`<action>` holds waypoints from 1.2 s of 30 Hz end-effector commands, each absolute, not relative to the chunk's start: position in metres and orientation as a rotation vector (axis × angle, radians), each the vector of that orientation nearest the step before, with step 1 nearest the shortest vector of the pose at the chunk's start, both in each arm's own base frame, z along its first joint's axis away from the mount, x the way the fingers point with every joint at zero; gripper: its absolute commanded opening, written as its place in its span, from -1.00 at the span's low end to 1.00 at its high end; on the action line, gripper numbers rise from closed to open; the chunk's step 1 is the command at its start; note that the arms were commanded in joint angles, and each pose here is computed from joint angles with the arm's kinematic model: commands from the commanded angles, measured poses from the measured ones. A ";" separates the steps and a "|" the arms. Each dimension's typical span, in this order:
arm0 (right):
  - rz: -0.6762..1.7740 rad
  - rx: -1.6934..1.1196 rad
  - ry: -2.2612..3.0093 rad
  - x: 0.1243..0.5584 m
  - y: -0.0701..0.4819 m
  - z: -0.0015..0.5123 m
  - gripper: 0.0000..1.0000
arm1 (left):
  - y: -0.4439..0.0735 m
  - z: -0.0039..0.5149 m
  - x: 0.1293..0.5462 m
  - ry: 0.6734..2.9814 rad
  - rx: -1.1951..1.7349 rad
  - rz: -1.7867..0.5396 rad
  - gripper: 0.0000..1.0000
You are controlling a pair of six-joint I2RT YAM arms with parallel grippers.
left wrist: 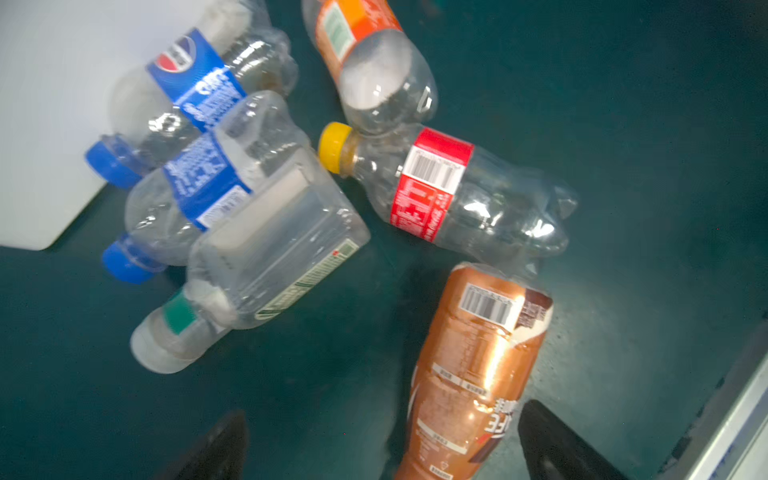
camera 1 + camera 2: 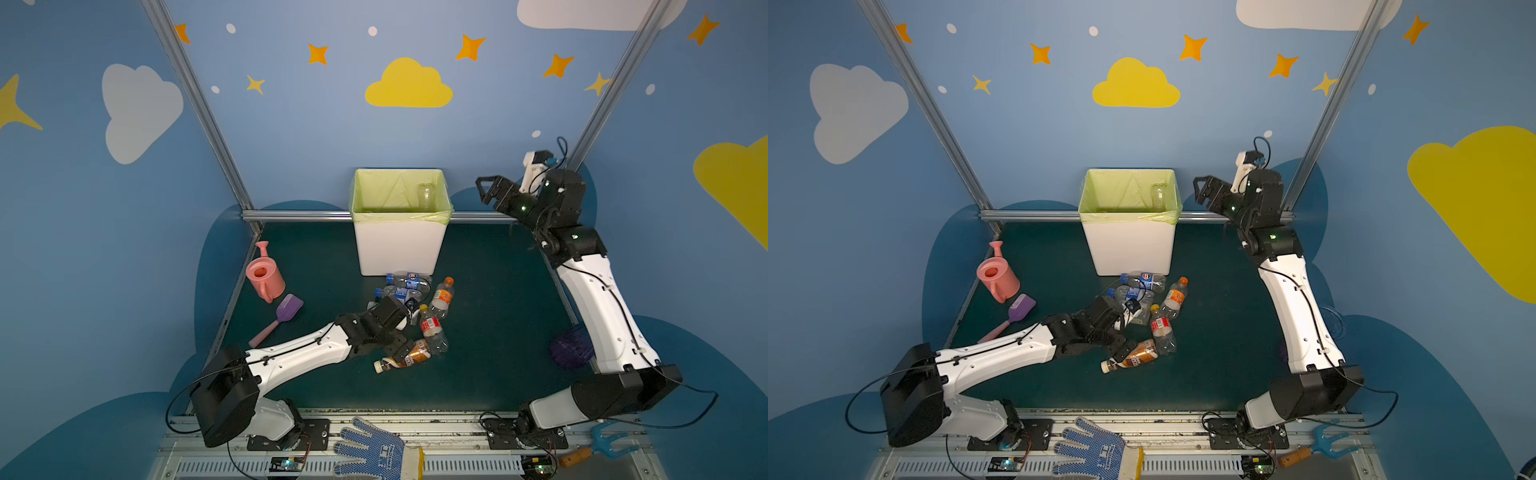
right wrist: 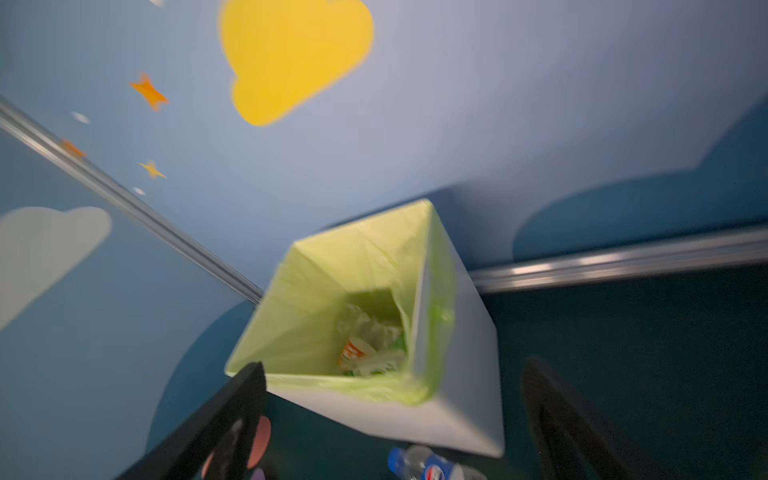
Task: Throw the plastic bottles in the bin
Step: 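Grasp the brown coffee bottle with the left gripper while the right arm returns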
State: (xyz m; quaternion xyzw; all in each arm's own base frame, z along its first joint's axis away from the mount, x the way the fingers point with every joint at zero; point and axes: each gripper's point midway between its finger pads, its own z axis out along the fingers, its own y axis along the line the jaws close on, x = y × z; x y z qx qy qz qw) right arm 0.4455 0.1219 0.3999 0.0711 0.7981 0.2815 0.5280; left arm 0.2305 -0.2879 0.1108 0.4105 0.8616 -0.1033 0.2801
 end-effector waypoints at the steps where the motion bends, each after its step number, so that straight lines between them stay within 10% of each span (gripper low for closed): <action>1: 0.640 0.267 1.949 0.430 0.097 0.364 0.91 | -0.292 0.101 0.214 2.338 1.250 -0.273 1.00; 15: 0.565 0.605 2.227 0.347 0.038 0.189 0.90 | -0.319 0.056 0.205 2.454 1.484 -0.159 0.86; 36: 0.610 0.770 2.288 0.326 0.031 0.138 0.90 | -0.319 0.034 0.206 2.521 1.554 -0.063 -0.03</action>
